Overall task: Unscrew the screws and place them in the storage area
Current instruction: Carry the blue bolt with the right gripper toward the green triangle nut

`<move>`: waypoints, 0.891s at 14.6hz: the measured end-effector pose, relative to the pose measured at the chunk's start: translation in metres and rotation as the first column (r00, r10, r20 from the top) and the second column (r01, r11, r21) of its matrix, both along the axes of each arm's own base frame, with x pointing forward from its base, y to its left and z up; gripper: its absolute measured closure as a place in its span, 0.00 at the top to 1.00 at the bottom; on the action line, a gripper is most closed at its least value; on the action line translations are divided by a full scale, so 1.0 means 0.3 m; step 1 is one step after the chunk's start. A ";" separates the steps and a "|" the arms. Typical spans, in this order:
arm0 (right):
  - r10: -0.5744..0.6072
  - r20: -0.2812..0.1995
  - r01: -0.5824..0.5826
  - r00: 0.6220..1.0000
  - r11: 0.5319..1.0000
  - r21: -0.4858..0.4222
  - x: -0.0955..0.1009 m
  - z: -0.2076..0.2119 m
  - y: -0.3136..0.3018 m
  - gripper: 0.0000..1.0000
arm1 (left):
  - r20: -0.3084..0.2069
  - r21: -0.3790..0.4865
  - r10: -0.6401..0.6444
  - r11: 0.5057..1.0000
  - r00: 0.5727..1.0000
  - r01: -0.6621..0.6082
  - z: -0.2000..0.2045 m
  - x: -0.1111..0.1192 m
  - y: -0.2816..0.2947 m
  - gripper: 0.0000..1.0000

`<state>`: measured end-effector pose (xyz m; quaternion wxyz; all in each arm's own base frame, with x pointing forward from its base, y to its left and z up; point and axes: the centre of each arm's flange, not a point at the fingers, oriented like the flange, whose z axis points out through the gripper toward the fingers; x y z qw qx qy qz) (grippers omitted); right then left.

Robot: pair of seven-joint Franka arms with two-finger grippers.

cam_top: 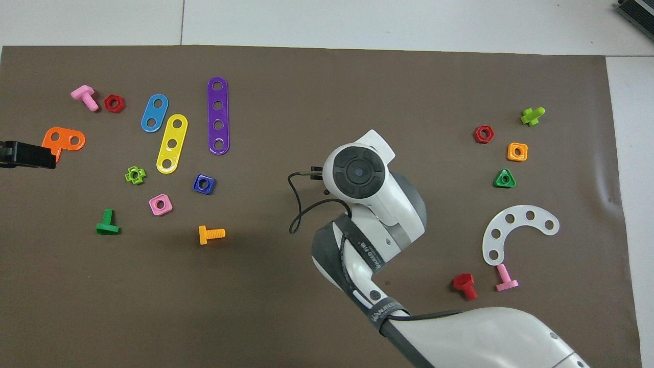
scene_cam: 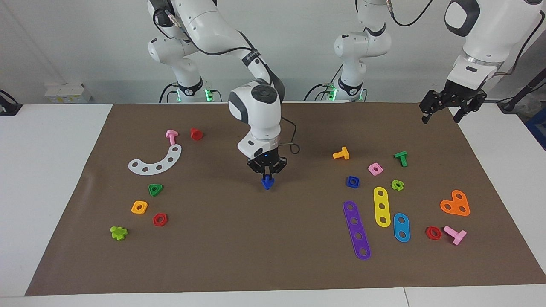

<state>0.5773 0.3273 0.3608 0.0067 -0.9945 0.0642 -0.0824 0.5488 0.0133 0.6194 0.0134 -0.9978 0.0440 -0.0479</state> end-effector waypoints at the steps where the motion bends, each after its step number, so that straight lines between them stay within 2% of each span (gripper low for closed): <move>1: -0.022 -0.005 0.022 1.000 1.000 -0.005 0.010 0.007 -0.075 0.19 | 0.008 0.000 0.000 1.000 1.000 0.000 0.015 0.000 0.000 1.00; 6: -0.027 -0.046 0.025 0.999 0.999 -0.048 0.034 0.007 -0.485 0.19 | 0.032 0.001 0.004 1.000 0.999 -0.004 0.138 -0.015 0.004 1.00; 10: -0.040 -0.086 0.034 0.995 0.997 -0.067 0.038 -0.033 -0.756 0.19 | 0.018 0.000 0.001 1.000 1.000 -0.001 0.116 -0.007 0.001 1.00; 13: -0.056 -0.103 0.048 0.993 0.996 -0.072 0.036 -0.060 -0.849 0.19 | 0.005 0.000 -0.003 1.000 1.000 0.003 0.094 -0.002 -0.004 1.00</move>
